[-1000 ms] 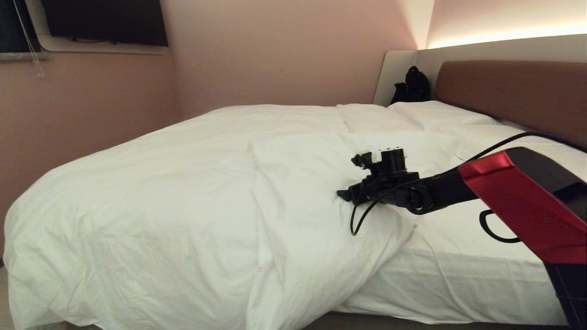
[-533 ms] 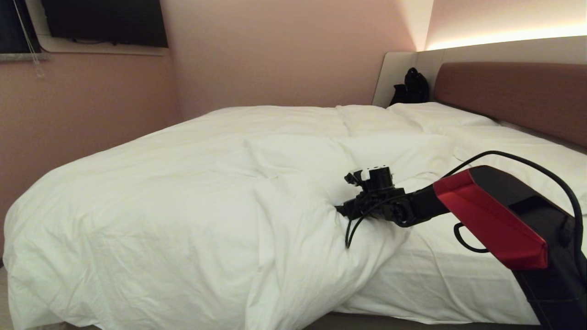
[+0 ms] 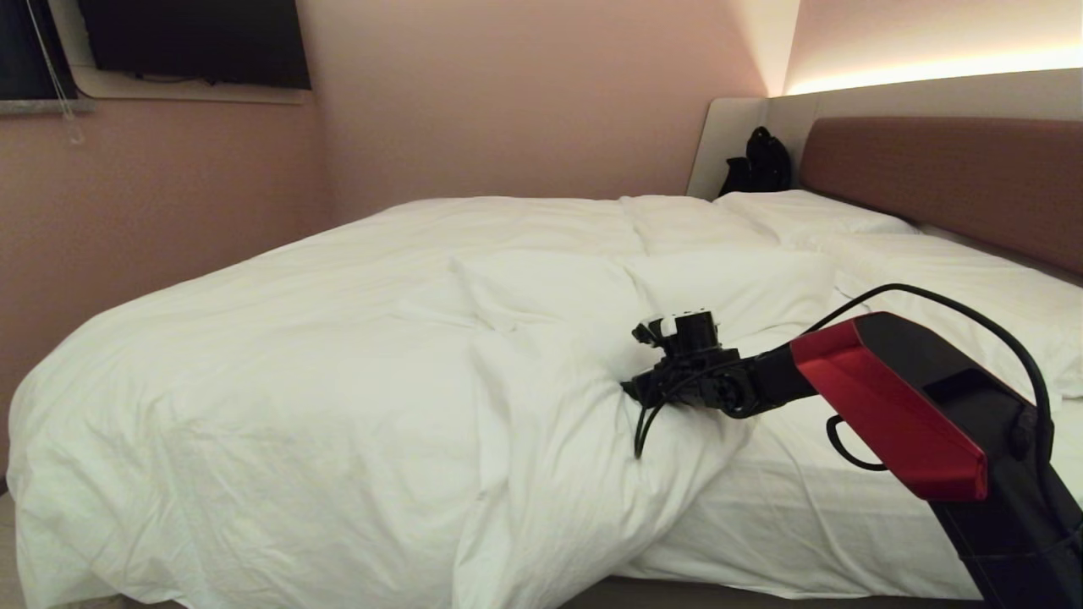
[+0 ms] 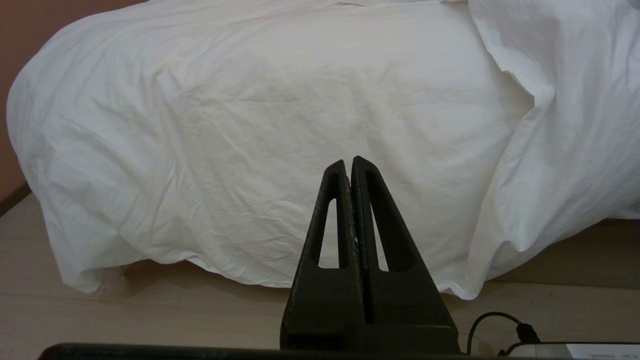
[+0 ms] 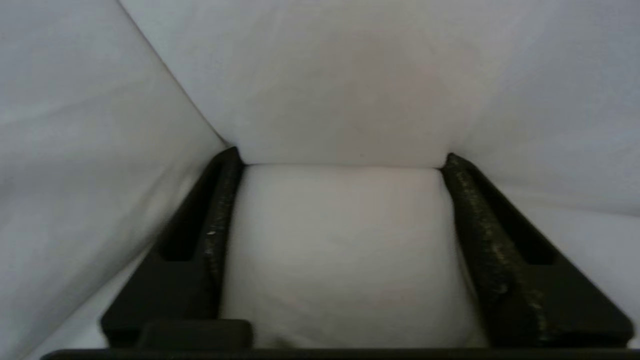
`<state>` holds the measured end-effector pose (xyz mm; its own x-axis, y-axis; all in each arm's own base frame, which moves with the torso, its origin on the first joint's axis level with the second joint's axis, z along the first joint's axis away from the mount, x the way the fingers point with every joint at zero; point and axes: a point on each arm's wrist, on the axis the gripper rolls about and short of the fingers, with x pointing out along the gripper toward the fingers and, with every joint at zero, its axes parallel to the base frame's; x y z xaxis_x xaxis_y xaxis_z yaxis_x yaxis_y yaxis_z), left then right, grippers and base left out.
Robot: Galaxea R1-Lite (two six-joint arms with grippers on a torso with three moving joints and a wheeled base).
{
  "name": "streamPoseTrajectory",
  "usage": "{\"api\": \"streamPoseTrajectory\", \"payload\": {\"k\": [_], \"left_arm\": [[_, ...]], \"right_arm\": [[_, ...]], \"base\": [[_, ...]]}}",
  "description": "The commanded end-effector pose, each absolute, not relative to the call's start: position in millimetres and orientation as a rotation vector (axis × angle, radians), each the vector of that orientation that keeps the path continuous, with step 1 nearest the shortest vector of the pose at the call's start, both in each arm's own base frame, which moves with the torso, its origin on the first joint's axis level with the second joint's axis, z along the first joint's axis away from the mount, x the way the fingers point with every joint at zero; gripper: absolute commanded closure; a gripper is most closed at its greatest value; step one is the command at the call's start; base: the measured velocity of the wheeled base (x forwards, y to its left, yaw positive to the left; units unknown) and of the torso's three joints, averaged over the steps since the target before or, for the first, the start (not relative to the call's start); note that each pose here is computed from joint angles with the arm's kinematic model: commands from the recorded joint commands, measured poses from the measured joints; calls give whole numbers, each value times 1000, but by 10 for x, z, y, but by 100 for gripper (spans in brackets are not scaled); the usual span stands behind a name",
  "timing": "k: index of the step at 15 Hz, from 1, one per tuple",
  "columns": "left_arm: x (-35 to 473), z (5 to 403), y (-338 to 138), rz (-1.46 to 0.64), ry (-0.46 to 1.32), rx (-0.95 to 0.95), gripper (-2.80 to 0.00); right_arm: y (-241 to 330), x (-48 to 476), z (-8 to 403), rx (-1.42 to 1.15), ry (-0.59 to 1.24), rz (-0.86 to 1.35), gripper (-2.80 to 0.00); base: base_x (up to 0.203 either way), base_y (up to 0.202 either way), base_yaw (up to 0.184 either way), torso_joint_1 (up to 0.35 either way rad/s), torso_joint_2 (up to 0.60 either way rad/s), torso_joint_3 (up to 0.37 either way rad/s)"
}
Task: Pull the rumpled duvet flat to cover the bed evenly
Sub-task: Flatten the corners of the folded blanket
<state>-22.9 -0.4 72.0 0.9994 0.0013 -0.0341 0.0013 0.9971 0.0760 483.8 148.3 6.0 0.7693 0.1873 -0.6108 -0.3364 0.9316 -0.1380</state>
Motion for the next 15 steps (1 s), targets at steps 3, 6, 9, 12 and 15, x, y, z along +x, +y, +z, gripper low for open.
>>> {"api": "streamPoseTrajectory", "payload": {"k": [3,6,9,12,15], "left_arm": [[-229,720,-5,0,34,76,0],[-229,719,-5,0,35,76,0],[-229,720,-5,0,34,76,0],[-229,719,-5,0,35,76,0],[-229,719,-5,0,35,76,0]], "right_arm": [[1480,4838,64,-247,634,286,0],[1479,4835,99,-245,629,285,0],[1417,4825,333,-233,589,272,0],[1383,4809,445,-228,573,267,0],[1366,4800,457,-227,574,264,0]], "base": [[0,0,0,0,0,0],[0,0,0,0,0,0],[0,0,0,0,0,0],[0,0,0,0,0,0],[0,0,0,0,0,0]]}}
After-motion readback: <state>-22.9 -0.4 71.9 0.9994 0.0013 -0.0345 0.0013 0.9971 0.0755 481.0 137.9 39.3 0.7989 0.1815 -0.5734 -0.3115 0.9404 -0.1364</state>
